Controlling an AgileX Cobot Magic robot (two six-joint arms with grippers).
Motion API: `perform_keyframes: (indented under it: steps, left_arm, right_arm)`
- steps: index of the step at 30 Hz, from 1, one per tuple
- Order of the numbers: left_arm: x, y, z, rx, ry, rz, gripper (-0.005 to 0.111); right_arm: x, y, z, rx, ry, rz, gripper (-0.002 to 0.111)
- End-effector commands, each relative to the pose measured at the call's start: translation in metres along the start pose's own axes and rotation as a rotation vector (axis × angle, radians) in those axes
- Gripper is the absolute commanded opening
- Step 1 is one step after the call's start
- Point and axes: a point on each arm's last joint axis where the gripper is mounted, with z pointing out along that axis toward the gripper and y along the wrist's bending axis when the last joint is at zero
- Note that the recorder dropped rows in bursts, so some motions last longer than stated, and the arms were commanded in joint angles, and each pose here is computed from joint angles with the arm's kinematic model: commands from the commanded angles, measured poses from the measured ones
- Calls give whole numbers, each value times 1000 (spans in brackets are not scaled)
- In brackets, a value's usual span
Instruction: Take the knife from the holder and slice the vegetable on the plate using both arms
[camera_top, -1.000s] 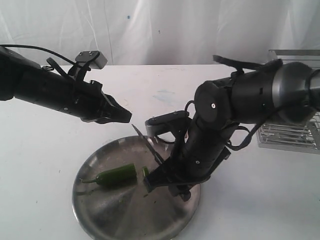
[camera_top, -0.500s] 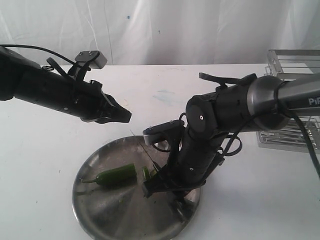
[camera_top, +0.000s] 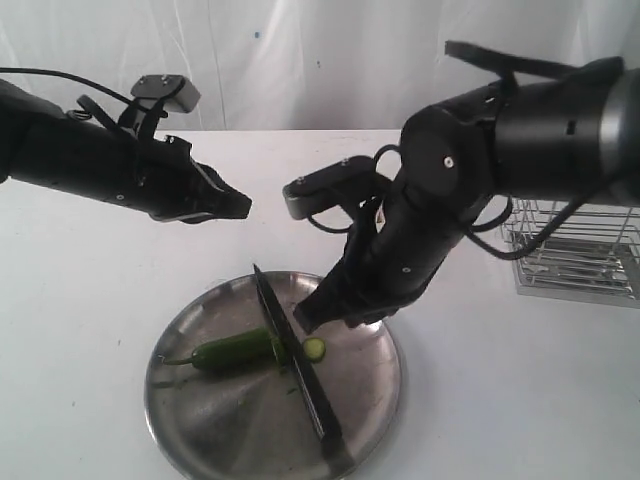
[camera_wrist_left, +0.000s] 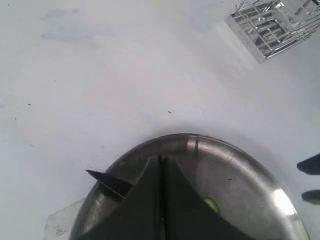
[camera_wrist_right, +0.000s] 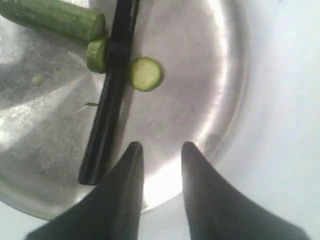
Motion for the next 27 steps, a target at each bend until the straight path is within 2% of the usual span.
perform_keyframes:
  steps: [1, 3, 5, 6, 10, 12, 14, 17, 18, 21, 23, 25, 27]
  left_arm:
    - [-9, -12, -24, -38, 3, 55, 0]
    - [-3, -7, -36, -124, 59, 62, 0]
    - [9, 5, -47, -220, 103, 9, 0]
    - [17, 14, -55, -274, 126, -41, 0]
    - [60, 49, -91, -445, 167, -341, 0]
    - [82, 60, -114, -521, 133, -469, 0]
    - [101, 62, -135, -603, 43, -589, 0]
    - [127, 47, -159, -716, -115, -663, 0]
    - [131, 38, -167, -754, -179, -641, 0]
    - [144, 12, -177, -783, -279, -593, 0]
    - [146, -4, -187, -799, -365, -536, 0]
    - [145, -21, -199, -820, -474, -470, 0]
    - [146, -35, -206, -803, -519, -430, 0]
  right_arm:
    - [-1, -23, -14, 137, -28, -9, 23]
    - [-1, -37, -12, 187, -35, 6, 16]
    - [-3, -51, -8, 223, -48, 10, 5]
    - [-3, -56, -7, 227, -56, 22, 0]
    - [-2, -76, -12, 242, -90, 87, 0]
    - [-1, -81, -22, 235, -118, 130, 0]
    - [-1, -82, -38, 218, -198, 174, 0]
    - [0, -84, -64, 220, -398, 189, 0]
    - [1, -86, -72, 228, -457, 192, 0]
    - [10, -94, -90, 256, -550, 223, 0]
    - [21, -96, -103, 261, -592, 279, 0]
    - [30, -94, -122, 258, -721, 319, 0]
    - [42, -87, -142, 266, -839, 305, 0]
